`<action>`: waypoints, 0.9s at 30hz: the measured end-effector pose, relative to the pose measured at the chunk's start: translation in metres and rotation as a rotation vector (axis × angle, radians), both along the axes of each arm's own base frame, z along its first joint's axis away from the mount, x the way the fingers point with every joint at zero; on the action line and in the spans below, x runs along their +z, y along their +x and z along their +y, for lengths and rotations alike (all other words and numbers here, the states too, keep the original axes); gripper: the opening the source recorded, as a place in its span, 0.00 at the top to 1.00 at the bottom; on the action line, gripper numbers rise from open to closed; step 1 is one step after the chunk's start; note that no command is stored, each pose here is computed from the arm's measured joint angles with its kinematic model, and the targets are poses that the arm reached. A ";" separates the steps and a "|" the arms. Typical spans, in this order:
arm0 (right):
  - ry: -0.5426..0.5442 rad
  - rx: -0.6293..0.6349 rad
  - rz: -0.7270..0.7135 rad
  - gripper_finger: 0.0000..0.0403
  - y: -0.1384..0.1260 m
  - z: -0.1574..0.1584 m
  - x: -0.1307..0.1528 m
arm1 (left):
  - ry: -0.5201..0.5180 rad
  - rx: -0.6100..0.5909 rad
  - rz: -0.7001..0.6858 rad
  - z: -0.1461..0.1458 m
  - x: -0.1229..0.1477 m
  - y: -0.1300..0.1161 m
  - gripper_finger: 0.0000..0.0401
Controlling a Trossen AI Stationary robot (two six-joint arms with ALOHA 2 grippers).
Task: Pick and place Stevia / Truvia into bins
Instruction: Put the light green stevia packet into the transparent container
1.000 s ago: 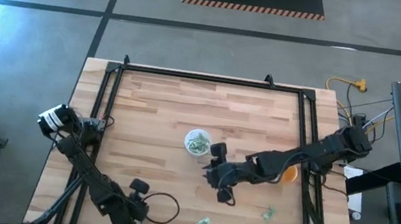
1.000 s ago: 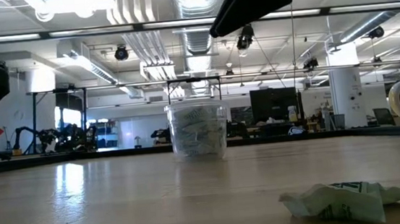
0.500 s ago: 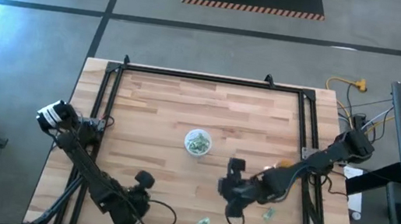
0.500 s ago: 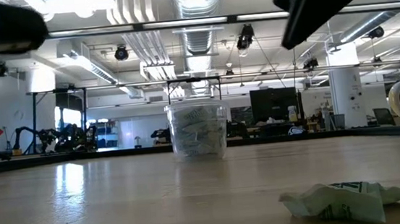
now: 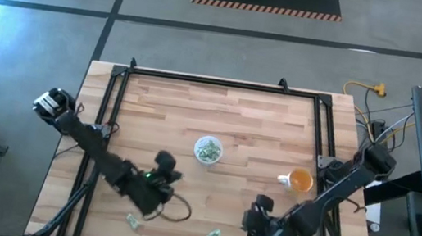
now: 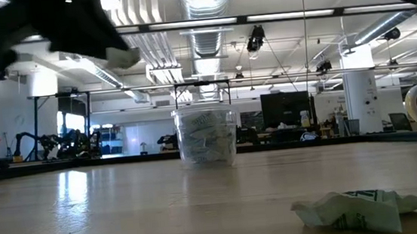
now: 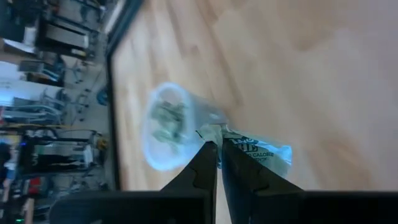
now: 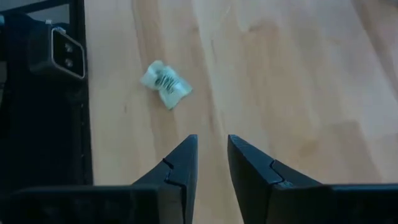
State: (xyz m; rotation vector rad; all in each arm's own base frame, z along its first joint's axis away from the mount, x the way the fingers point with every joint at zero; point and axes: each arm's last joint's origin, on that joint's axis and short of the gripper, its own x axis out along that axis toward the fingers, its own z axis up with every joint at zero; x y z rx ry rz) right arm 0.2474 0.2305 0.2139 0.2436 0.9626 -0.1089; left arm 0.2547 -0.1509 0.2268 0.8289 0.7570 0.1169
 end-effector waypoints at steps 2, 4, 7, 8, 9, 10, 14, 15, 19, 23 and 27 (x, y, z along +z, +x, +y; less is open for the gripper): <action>0.013 -0.018 0.007 0.81 -0.003 0.005 -0.004 | 0.015 -0.012 -0.012 0.014 0.002 0.012 1.00; 0.023 -0.029 0.015 0.82 -0.006 0.010 -0.008 | 0.018 -0.035 -0.013 0.028 0.002 0.023 1.00; 0.038 -0.042 0.014 0.82 -0.008 0.013 -0.009 | 0.010 -0.049 -0.035 0.053 0.006 0.039 1.00; 0.036 -0.044 0.010 0.82 -0.009 0.014 -0.009 | 0.007 -0.039 -0.035 0.062 0.007 0.043 1.00; 0.033 -0.045 0.005 0.82 -0.010 0.015 -0.009 | -0.001 -0.025 -0.033 0.072 0.008 0.046 1.00; 0.031 -0.043 0.003 0.82 -0.010 0.015 -0.009 | -0.019 -0.014 -0.032 0.082 0.009 0.050 1.00; 0.026 -0.035 0.002 0.82 -0.011 0.016 -0.009 | -0.116 -0.011 -0.006 0.120 0.007 0.058 1.00; 0.024 -0.032 0.001 0.82 -0.011 0.016 -0.009 | -0.136 -0.002 0.001 0.129 0.005 0.060 1.00; 0.019 -0.029 0.001 0.83 -0.012 0.016 -0.009 | -0.192 0.038 0.012 0.153 -0.003 0.063 1.00; 0.013 -0.024 0.001 0.83 -0.012 0.016 -0.010 | -0.206 0.061 -0.006 0.165 -0.006 0.067 1.00; 0.010 -0.023 0.000 0.83 -0.012 0.015 -0.010 | -0.223 0.069 -0.013 0.173 -0.010 0.071 1.00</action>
